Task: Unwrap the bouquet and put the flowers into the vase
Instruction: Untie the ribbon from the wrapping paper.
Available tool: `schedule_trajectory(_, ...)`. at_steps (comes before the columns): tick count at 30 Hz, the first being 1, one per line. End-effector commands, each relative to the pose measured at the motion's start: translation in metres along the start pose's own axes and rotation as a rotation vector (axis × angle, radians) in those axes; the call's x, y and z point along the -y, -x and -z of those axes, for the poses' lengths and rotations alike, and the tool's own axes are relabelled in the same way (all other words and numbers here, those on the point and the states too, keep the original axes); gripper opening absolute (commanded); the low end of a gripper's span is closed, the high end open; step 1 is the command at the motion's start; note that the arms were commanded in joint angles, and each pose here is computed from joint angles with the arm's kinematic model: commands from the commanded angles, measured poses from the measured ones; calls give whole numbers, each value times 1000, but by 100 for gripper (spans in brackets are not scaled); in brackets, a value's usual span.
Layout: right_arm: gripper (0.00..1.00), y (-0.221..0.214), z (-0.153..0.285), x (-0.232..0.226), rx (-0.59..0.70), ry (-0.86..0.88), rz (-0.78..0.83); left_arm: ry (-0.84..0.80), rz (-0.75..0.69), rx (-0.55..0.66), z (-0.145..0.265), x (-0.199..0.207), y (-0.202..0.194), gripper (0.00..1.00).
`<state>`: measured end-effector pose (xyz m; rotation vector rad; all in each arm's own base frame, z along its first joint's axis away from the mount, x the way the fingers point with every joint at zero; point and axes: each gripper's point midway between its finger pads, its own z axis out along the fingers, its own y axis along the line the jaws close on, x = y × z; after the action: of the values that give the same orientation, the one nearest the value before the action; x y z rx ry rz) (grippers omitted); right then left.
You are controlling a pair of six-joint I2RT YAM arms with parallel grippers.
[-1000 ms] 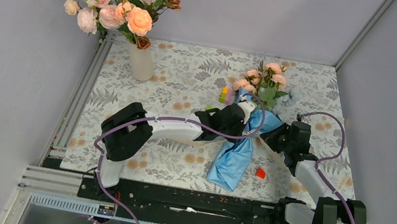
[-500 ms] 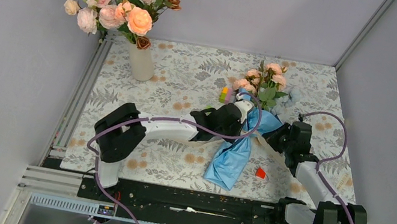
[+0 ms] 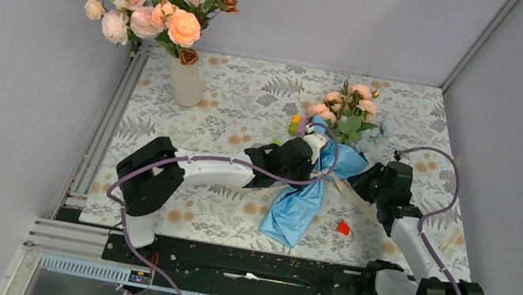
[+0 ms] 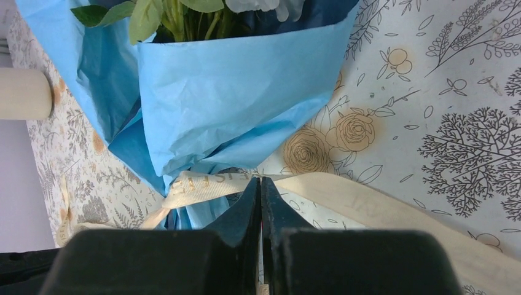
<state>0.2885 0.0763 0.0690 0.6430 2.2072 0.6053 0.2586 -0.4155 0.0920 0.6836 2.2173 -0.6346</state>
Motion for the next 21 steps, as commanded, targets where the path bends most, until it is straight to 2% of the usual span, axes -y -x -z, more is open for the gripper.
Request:
schedule_trajectory(1,0,7,12,-15,16,58,108,-22,15,87,20,9,28,2)
schedule_trajectory(5,6,0,24,-30,-18,156,206,25,18,74,28,-2,24,3)
schedule_trajectory(7,12,-3,31,-37,-26,208,253,32,17,67,32,-4,21,6)
schedule_trajectory(13,23,-6,47,-67,-7,339,324,7,33,58,47,1,22,34)
schedule_trajectory(18,28,-12,50,-81,-32,338,400,-10,30,47,68,3,26,48)
schedule_trajectory(21,29,-16,50,-88,-46,331,430,-6,38,7,79,1,17,50)
